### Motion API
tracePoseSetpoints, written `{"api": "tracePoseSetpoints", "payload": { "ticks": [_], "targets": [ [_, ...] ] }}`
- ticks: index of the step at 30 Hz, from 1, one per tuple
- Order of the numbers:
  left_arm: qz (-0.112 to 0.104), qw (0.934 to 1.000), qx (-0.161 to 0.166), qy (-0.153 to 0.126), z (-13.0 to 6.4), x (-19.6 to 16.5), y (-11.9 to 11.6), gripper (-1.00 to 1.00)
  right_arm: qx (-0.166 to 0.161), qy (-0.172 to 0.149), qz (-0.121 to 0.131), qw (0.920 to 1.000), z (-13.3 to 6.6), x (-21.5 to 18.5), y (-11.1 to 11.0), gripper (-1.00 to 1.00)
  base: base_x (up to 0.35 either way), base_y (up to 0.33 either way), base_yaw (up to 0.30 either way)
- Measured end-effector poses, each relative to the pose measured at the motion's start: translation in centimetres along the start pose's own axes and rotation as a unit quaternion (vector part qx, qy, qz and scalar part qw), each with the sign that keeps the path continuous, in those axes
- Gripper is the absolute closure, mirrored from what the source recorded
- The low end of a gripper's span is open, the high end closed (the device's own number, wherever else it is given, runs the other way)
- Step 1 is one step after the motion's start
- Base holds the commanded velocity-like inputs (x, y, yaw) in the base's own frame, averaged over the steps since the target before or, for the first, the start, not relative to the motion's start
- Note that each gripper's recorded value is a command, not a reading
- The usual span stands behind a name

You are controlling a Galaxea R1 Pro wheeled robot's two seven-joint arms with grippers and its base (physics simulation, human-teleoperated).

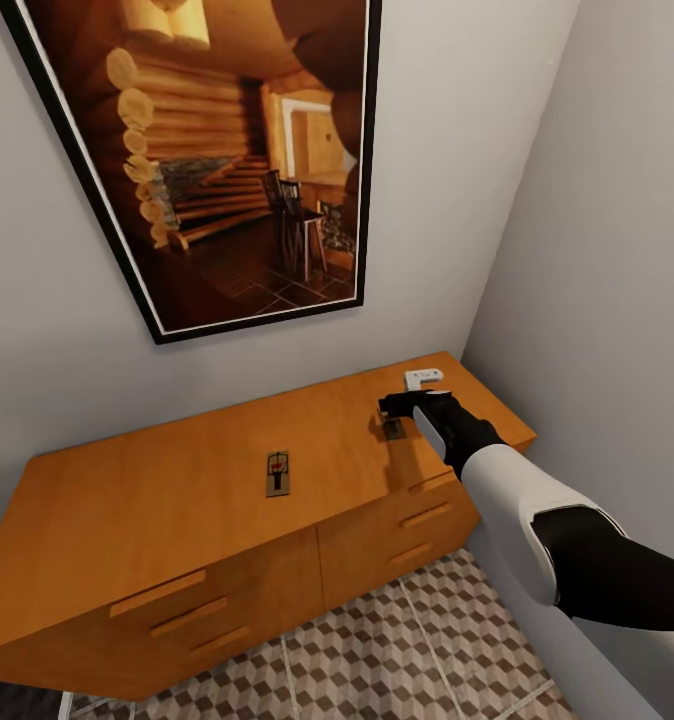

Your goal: Take the four mousetraps from the cabinet in the bathroom and place them on the bathroom floor. Make sure all four end up on the same floor surface, and ensure that at least two of them are either under or directly next to the same bathroom sink.

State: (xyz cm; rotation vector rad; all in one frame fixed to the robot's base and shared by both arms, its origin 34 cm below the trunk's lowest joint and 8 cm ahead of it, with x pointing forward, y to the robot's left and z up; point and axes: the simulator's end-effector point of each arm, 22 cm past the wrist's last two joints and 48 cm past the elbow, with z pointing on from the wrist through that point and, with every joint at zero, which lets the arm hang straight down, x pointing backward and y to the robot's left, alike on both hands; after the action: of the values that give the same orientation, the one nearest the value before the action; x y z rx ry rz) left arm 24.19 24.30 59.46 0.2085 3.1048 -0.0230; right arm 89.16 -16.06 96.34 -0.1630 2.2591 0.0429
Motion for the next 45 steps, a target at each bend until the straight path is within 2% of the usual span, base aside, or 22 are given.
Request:
{"api": "tracePoseSetpoints", "payload": {
  "ticks": [30,45],
  "targets": [
    [0.000,1.0000,0.000,0.001,0.0,0.1,0.0,-1.00,-0.001,0.010,0.000,1.0000,0.2,0.9,0.1,-1.00,0.000,0.027,0.000],
    [0.000,1.0000,0.000,0.001,0.0,0.2,0.0,-1.00,0.003,0.020,0.000,0.9998,0.3,1.9,-0.5,-1.00,0.000,0.000,0.000]
  ]
}}
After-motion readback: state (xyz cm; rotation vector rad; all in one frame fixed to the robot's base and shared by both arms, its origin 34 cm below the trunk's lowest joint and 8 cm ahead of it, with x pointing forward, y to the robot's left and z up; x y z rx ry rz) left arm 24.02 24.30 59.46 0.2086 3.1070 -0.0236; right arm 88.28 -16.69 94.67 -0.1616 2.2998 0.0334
